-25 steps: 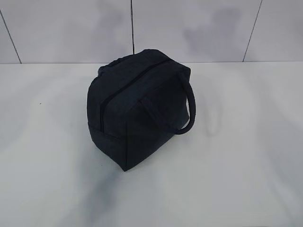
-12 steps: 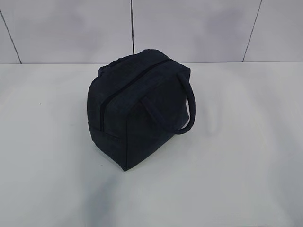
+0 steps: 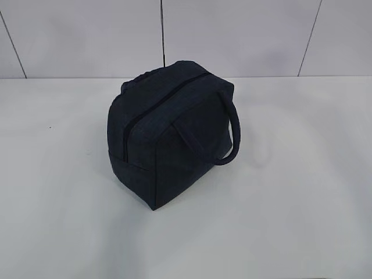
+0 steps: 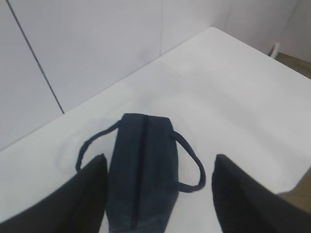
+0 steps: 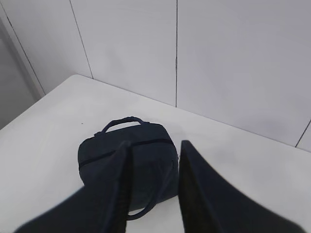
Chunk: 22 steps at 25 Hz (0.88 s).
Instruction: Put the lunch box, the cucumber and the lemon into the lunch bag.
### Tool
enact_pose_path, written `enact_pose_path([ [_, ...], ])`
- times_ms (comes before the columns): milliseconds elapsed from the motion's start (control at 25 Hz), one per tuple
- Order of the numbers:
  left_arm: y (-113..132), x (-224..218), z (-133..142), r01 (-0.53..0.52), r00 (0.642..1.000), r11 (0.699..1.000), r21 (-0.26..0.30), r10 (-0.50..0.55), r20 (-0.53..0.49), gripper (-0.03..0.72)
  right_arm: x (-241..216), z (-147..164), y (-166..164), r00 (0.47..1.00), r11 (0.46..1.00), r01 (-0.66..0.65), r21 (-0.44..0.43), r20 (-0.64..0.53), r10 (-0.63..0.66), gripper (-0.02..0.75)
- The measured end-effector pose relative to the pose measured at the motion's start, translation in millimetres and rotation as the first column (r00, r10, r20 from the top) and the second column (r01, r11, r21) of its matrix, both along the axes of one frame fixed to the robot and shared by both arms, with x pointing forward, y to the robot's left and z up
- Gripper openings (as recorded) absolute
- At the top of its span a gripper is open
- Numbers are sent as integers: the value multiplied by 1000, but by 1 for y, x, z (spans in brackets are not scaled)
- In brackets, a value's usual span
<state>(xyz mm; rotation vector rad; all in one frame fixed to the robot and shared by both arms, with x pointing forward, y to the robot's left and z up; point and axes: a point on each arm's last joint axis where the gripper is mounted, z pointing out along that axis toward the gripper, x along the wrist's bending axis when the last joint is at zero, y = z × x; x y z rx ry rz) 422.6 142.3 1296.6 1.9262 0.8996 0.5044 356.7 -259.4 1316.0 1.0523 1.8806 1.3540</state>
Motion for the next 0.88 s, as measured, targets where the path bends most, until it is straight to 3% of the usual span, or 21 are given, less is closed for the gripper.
enact_pose_path([
  [240, 24, -39, -55, 20, 999, 998, -58, -22, -44, 478, -38, -16, 3, 999, 999, 30, 21, -23, -30, 243],
  [520, 86, -109, -94, 22, 1000, 991, -133, -23, -6, 446, -72, -61, 5, 993, 993, 78, 90, -91, -70, 243],
  [680, 118, -145, -112, 28, 1000, 990, -137, -28, 3, 445, -101, -89, 6, 991, 989, 110, 94, -85, -102, 242],
  [880, 146, -175, -137, 23, 1000, 993, -117, -22, 4, 444, -135, -130, 1, 977, 982, 188, 20, -102, -185, 242],
])
